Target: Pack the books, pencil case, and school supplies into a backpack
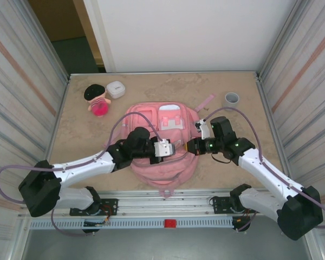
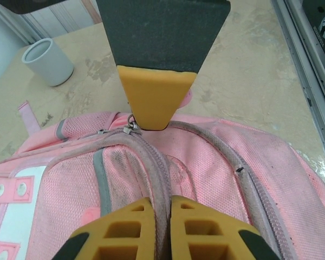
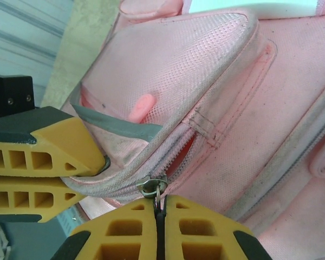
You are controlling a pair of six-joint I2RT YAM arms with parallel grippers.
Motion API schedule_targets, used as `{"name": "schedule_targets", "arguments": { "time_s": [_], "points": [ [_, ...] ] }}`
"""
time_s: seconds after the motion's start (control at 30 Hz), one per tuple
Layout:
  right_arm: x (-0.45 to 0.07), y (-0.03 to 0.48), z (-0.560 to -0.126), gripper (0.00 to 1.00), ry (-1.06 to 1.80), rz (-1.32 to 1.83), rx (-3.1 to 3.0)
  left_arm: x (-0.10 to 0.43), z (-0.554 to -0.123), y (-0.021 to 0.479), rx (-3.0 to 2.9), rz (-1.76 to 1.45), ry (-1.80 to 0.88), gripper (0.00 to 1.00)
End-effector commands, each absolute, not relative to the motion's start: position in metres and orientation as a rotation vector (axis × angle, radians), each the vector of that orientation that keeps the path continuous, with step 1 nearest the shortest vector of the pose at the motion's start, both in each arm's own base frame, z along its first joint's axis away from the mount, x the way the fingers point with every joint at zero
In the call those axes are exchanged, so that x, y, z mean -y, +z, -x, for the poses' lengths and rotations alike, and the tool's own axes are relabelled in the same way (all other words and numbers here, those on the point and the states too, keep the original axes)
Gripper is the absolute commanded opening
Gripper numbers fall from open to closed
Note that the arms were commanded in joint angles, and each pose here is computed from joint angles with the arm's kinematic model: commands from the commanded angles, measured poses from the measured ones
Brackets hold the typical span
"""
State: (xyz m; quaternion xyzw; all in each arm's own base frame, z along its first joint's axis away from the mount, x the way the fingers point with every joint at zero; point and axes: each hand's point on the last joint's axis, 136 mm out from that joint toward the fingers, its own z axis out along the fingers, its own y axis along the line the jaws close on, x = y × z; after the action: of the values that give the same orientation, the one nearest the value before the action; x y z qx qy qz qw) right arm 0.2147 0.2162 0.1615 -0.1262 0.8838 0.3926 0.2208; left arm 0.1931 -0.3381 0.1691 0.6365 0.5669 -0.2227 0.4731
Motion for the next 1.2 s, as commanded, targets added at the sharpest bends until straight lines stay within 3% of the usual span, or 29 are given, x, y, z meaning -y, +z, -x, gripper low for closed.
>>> {"name": "schedule_targets", "arguments": {
  "time_s": [0.0, 0.47, 0.5, 0.53, 0.63, 0.7, 0.77, 0.93, 1.17],
  "points": [
    [-0.191, 0.150, -0.258, 0.00, 0.911, 0.123, -2.402, 0.338, -0.151, 0.186, -1.215, -1.653, -0.710, 0.00],
    [-0.186, 0.126, -0.275, 0.00, 0.861, -0.009, -2.419, 0.338, -0.143, 0.181, -1.184, -1.685, -0.747, 0.00],
    [-0.186, 0.127, -0.275, 0.00, 0.862, -0.007, -2.419, 0.338, -0.147, 0.180, -1.209, -1.669, -0.736, 0.04],
    [-0.186, 0.130, -0.275, 0.09, 0.866, -0.003, -2.415, 0.338, -0.150, 0.180, -1.236, -1.651, -0.729, 0.07],
    [-0.189, 0.142, -0.270, 0.50, 0.866, 0.031, -2.419, 0.335, -0.160, 0.186, -1.337, -1.544, -0.734, 0.21],
    [-0.186, 0.153, -0.268, 0.59, 0.810, 0.043, -2.418, 0.332, -0.170, 0.194, -1.425, -1.441, -0.751, 0.32],
    [-0.180, 0.169, -0.266, 0.69, 0.750, 0.046, -2.397, 0.327, -0.181, 0.206, -1.522, -1.319, -0.762, 0.51],
    [-0.175, 0.209, -0.260, 0.80, 0.735, 0.015, -2.300, 0.307, -0.206, 0.240, -1.701, -0.936, -0.786, 0.63],
    [-0.176, 0.227, -0.243, 0.86, 0.647, 0.063, -2.348, 0.234, -0.230, 0.257, -2.008, -0.478, -0.579, 0.73]
  ]
}}
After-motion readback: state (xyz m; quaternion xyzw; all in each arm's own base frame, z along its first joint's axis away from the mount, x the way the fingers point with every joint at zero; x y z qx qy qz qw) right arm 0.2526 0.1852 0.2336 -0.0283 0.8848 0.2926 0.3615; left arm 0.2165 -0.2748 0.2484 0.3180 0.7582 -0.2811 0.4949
